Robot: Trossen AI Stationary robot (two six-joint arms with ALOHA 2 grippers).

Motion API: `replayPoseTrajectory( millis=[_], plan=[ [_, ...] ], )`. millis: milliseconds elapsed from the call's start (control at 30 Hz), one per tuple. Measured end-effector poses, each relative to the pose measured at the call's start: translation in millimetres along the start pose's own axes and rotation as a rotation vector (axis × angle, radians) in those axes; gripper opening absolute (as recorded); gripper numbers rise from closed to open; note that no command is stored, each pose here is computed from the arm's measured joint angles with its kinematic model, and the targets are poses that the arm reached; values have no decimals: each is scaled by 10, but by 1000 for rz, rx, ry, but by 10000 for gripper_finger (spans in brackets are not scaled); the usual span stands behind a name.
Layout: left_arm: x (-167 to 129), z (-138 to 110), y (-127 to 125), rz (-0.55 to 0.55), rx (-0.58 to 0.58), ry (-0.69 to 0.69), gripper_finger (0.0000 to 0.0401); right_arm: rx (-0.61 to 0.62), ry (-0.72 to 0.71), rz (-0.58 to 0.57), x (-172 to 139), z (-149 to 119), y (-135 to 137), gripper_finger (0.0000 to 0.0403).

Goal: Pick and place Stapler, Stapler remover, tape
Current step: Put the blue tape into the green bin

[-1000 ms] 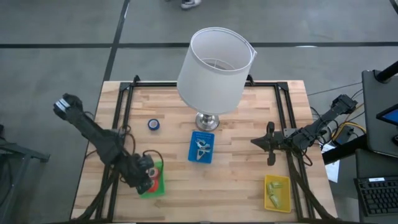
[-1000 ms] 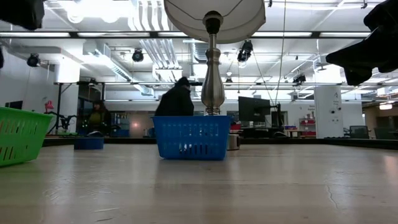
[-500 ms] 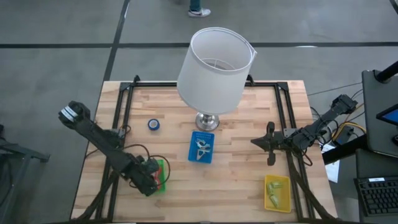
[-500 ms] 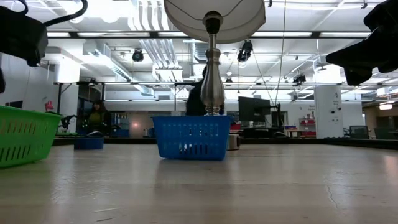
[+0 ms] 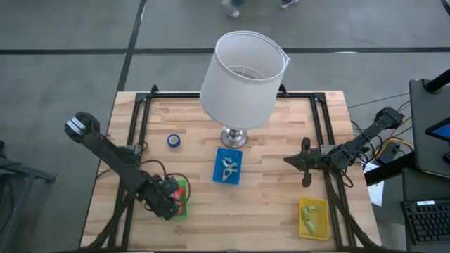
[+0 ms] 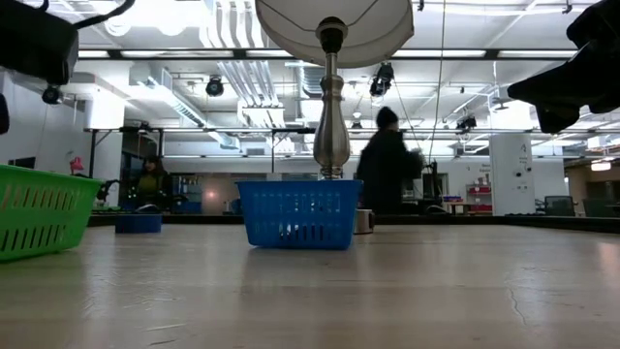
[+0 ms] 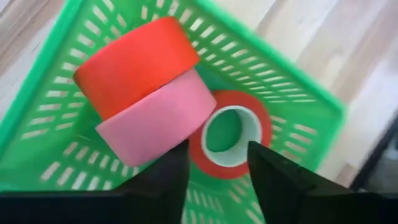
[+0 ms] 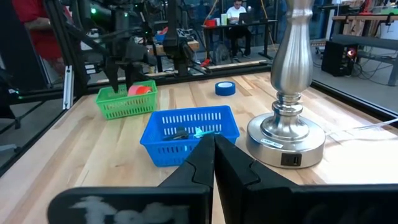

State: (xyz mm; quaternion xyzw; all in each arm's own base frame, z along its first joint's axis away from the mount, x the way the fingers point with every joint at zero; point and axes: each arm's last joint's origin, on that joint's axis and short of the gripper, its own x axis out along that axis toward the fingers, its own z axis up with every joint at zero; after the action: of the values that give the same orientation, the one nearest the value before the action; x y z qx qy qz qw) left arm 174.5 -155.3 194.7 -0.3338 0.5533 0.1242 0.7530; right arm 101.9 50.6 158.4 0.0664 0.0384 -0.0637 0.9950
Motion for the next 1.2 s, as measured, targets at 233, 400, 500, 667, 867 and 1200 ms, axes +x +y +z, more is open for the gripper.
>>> replayPoseTrajectory(
  millis=[233, 400, 500, 667, 867, 1200],
  plan=[
    [-411, 66, 24, -152, -39, -79, 208, 0, 0, 0, 0, 0, 0, 9],
    [-729, 211, 340, -61, -138, -283, 203, 0, 0, 0, 0, 0, 0, 9],
    [-879, 302, 613, 51, -216, -359, 197, 0, 0, 0, 0, 0, 0, 9],
    [-1023, 495, 887, 130, -284, -415, 188, 0, 0, 0, 0, 0, 0, 9],
    [-1044, 767, 1108, 230, -358, -439, 186, 0, 0, 0, 0, 0, 0, 9],
    [-821, 1098, 1580, 315, -479, -387, 183, 0, 0, 0, 0, 0, 0, 9]
  ],
)
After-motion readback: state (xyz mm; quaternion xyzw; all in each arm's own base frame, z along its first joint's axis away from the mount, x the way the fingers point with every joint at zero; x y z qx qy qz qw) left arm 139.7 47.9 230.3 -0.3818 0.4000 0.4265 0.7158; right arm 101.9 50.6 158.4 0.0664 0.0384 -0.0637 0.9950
